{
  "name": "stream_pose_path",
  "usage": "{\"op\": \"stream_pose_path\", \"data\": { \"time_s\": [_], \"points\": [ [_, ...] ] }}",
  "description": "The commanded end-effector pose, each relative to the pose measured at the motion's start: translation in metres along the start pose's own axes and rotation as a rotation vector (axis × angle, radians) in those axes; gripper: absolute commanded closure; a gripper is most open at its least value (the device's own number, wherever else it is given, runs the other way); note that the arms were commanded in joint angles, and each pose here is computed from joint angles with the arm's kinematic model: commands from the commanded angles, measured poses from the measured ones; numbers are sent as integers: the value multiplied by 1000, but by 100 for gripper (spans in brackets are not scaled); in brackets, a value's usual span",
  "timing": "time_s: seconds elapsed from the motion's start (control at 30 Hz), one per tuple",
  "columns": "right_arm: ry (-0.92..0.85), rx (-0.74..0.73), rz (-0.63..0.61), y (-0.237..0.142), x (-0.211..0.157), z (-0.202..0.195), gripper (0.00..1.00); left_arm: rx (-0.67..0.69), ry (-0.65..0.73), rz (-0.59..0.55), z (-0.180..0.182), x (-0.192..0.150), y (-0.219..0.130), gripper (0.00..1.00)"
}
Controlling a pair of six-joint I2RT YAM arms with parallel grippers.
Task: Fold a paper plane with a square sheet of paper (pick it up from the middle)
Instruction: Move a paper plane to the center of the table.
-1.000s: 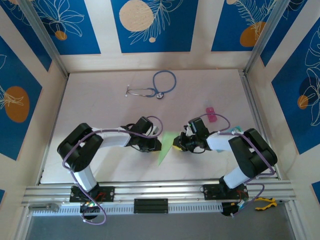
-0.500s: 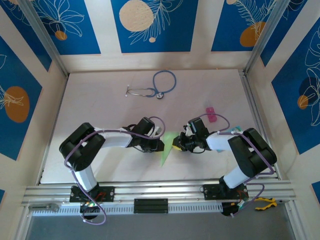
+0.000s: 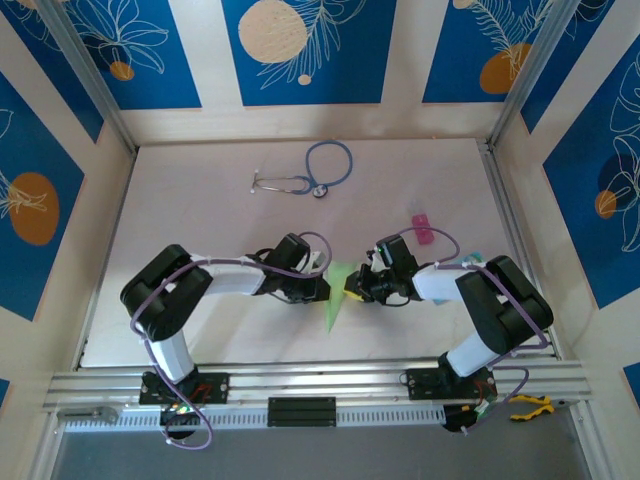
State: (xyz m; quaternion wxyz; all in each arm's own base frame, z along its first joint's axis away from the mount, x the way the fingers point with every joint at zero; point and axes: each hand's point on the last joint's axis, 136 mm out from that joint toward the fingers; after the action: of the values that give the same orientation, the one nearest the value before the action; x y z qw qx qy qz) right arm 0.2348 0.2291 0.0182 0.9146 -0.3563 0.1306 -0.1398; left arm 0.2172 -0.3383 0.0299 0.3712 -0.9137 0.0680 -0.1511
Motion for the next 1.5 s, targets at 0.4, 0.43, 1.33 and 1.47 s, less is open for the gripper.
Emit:
{"op": "stream_pose_path", "data": {
  "time_s": [0.4,0.43,1.33,1.47],
  "points": [
    [-56,30,-69,-31,-4,37,56,-16,51,-95,-18,10,-17,98],
    [-61,28,-71,-31,-4,38,55,-13,50,-96,-17,10,-17,99],
    [-1,7,-31,-7,-9,38,95,142,127,-201,-10,14,-52,66],
    [10,1,-32,-6,-9,39,96,167,125,-215,-4,10,-57,62]
  ]
}}
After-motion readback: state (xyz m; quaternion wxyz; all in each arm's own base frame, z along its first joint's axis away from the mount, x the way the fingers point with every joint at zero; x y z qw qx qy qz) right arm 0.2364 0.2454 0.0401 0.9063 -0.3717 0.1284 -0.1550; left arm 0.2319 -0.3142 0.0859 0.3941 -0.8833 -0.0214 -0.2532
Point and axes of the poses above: each hand's point on the last joint's axis, 136 mm out from that joint toward the fingers, its own y axis out along the fingers, its own z axis along the line the jaws close on, x = y × z, and after that the axes turned 8 degrees about y, right-handed
